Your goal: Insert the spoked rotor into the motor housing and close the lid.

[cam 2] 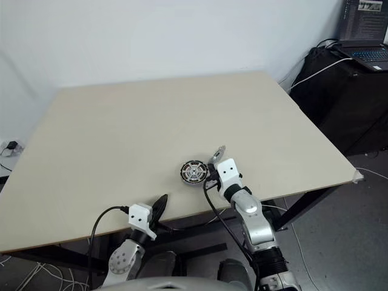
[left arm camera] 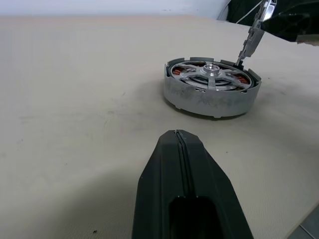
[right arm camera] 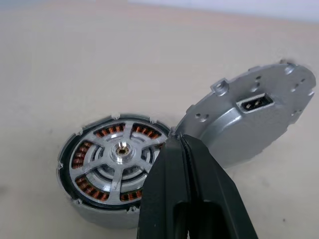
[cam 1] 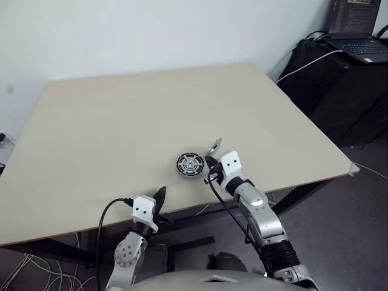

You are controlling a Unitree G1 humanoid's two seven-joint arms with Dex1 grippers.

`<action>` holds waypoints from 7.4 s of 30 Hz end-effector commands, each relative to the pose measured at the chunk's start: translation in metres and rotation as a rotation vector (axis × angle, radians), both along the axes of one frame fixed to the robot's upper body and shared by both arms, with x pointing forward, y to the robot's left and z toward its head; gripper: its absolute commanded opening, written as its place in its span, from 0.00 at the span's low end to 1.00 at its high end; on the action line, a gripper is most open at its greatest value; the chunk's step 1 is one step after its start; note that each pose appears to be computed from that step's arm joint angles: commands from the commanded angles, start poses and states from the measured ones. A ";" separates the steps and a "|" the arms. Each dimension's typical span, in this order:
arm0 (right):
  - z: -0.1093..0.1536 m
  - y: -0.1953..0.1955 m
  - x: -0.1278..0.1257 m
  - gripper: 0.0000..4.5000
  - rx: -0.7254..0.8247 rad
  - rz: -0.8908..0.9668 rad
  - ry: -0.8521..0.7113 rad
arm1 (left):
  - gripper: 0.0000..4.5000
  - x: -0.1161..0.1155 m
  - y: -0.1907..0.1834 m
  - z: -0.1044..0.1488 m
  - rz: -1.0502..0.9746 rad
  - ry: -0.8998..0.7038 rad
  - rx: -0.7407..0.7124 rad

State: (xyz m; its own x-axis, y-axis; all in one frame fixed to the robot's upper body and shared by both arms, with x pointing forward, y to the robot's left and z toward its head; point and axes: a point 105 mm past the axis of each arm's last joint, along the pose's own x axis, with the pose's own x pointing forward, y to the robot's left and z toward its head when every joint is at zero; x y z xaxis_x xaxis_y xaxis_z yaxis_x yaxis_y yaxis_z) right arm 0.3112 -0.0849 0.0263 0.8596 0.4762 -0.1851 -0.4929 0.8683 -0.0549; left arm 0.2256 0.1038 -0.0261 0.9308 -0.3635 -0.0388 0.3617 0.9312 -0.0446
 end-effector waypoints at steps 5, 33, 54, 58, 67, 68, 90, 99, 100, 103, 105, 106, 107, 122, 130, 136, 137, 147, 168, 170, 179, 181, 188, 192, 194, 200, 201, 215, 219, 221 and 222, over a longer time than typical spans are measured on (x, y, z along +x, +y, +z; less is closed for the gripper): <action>-0.025 -0.017 -0.003 0.01 -0.167 -0.017 0.157 | 0.00 0.004 0.002 0.006 0.009 -0.023 -0.009; -0.020 -0.041 0.039 0.01 -0.348 -0.328 -0.050 | 0.00 0.004 0.000 0.001 -0.001 -0.004 -0.012; -0.002 0.004 0.055 0.01 -0.184 -0.078 -0.162 | 0.00 0.005 -0.002 0.002 -0.004 -0.011 -0.012; 0.001 0.021 0.046 0.01 -0.120 0.037 -0.157 | 0.00 0.005 -0.001 0.001 -0.004 -0.009 -0.016; -0.004 0.043 0.031 0.01 -0.135 0.202 -0.124 | 0.00 0.005 -0.003 0.000 -0.011 -0.005 -0.017; -0.006 0.045 0.030 0.01 -0.144 0.215 -0.114 | 0.00 0.005 -0.003 0.000 -0.011 -0.005 -0.016; 0.038 0.051 0.018 0.58 -0.201 0.397 -0.115 | 0.00 0.003 -0.003 -0.002 -0.010 0.005 -0.020; 0.029 0.048 0.031 0.95 -0.374 0.480 0.004 | 0.00 0.003 -0.005 -0.002 -0.012 0.006 -0.027; 0.028 0.048 0.034 0.95 -0.390 0.485 0.023 | 0.00 0.004 -0.005 -0.002 -0.012 0.006 -0.028; 0.019 0.043 0.041 0.95 -0.441 0.482 0.087 | 0.00 0.004 -0.005 -0.002 -0.011 0.005 -0.028; 0.016 0.041 0.046 0.95 -0.444 0.474 0.130 | 0.00 0.004 -0.005 -0.002 -0.011 0.005 -0.029; 0.014 0.040 0.048 0.95 -0.448 0.472 0.149 | 0.00 0.004 -0.005 -0.002 -0.010 0.004 -0.029; 0.012 0.040 0.049 0.95 -0.449 0.472 0.162 | 0.00 0.004 -0.005 -0.002 -0.010 0.004 -0.030; -0.003 0.045 0.047 0.85 -0.371 0.529 0.282 | 0.00 0.006 -0.001 -0.001 0.006 0.001 -0.028; -0.003 0.045 0.045 0.71 -0.363 0.542 0.280 | 0.00 0.006 -0.002 -0.001 0.003 0.002 -0.029; 0.002 0.045 0.046 0.71 -0.329 0.544 0.286 | 0.00 0.006 -0.003 -0.001 0.002 0.003 -0.030; 0.002 0.045 0.047 0.71 -0.327 0.542 0.287 | 0.00 0.006 -0.003 -0.001 0.001 0.003 -0.030; 0.002 0.044 0.045 0.71 -0.314 0.559 0.317 | 0.00 0.006 -0.004 -0.002 0.000 0.004 -0.035; 0.005 0.045 0.043 0.71 -0.324 0.595 0.315 | 0.00 0.005 -0.006 -0.003 -0.001 0.012 -0.041; 0.005 0.045 0.043 0.71 -0.325 0.601 0.307 | 0.00 0.005 -0.006 -0.003 -0.001 0.012 -0.039; 0.005 0.043 0.041 0.71 -0.361 0.632 0.293 | 0.00 0.004 -0.006 -0.004 -0.005 0.015 -0.039; 0.001 0.039 0.042 0.71 -0.385 0.615 0.309 | 0.00 0.005 -0.007 -0.004 -0.005 0.015 -0.040; -0.006 0.034 0.047 0.71 -0.422 0.561 0.333 | 0.00 0.004 -0.007 -0.004 -0.004 0.017 -0.040; -0.004 0.035 0.051 0.71 -0.413 0.525 0.362 | 0.00 0.005 -0.007 -0.005 -0.004 0.018 -0.040; -0.003 0.035 0.052 0.71 -0.418 0.521 0.365 | 0.00 0.005 -0.007 -0.004 -0.003 0.016 -0.039; -0.003 0.034 0.052 0.71 -0.435 0.535 0.374 | 0.00 0.005 -0.007 -0.004 -0.005 0.011 -0.034; -0.004 0.034 0.051 0.71 -0.446 0.544 0.374 | 0.00 0.005 -0.007 -0.003 -0.006 0.010 -0.033; 0.004 0.033 0.050 0.71 -0.415 0.585 0.389 | 0.00 0.004 -0.010 -0.005 -0.011 0.017 -0.042; 0.004 0.033 0.049 0.71 -0.410 0.598 0.391 | 0.00 0.004 -0.010 -0.005 -0.012 0.020 -0.043; 0.005 0.034 0.048 0.71 -0.401 0.603 0.380 | 0.00 0.003 -0.011 -0.006 -0.015 0.024 -0.043; 0.007 0.036 0.047 0.71 -0.385 0.613 0.367 | 0.00 0.003 -0.011 -0.007 -0.016 0.026 -0.043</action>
State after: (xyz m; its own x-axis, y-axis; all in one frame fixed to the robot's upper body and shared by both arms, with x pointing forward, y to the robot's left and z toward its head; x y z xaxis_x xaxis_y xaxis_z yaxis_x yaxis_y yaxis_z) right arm 0.3584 -0.0481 0.0283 0.3244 0.6705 -0.6673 -0.9160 0.3986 -0.0449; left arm 0.2257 0.0980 -0.0377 0.9278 -0.3663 -0.0704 0.3593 0.9284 -0.0954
